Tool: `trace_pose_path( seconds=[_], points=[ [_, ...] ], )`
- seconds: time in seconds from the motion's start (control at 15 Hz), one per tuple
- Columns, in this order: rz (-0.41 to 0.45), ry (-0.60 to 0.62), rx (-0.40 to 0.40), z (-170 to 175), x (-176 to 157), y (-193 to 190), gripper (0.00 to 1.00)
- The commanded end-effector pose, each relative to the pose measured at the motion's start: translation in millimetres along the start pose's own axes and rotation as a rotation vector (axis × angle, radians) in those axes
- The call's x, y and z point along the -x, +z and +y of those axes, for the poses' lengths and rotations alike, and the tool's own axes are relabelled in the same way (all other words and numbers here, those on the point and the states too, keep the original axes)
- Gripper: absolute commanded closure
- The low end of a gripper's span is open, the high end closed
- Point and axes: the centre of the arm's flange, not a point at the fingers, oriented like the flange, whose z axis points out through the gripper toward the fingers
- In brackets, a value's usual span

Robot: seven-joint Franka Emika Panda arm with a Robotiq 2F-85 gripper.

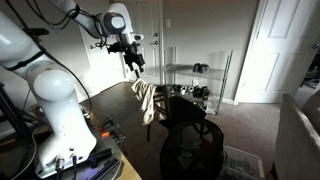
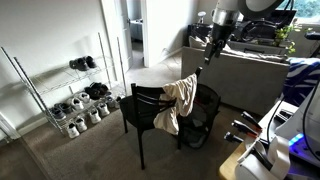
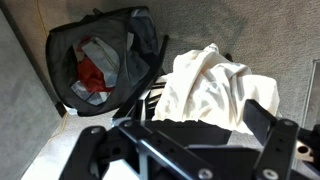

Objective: Put the cloth in the black item

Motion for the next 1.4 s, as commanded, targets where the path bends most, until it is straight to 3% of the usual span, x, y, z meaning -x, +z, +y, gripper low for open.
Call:
trace_pose_path(
  seconds=[0.0,0.27,0.4,0.6,0.67,1.33],
  points=[
    [0.033,-0.048,-0.011,1,-3,1,0.0],
    [0.177,-0.023,0.055,6,-13,-6,0.0],
    [0.202,-0.034,0.065,9,-15,-8,0.0],
    [0.111,-0.075,0.037,9,-11,-6,0.0],
    [0.152,-0.045,0.048,8,-16,-12,0.0],
    [0.123,-0.053,0.046,7,-13,-7,0.0]
  ],
)
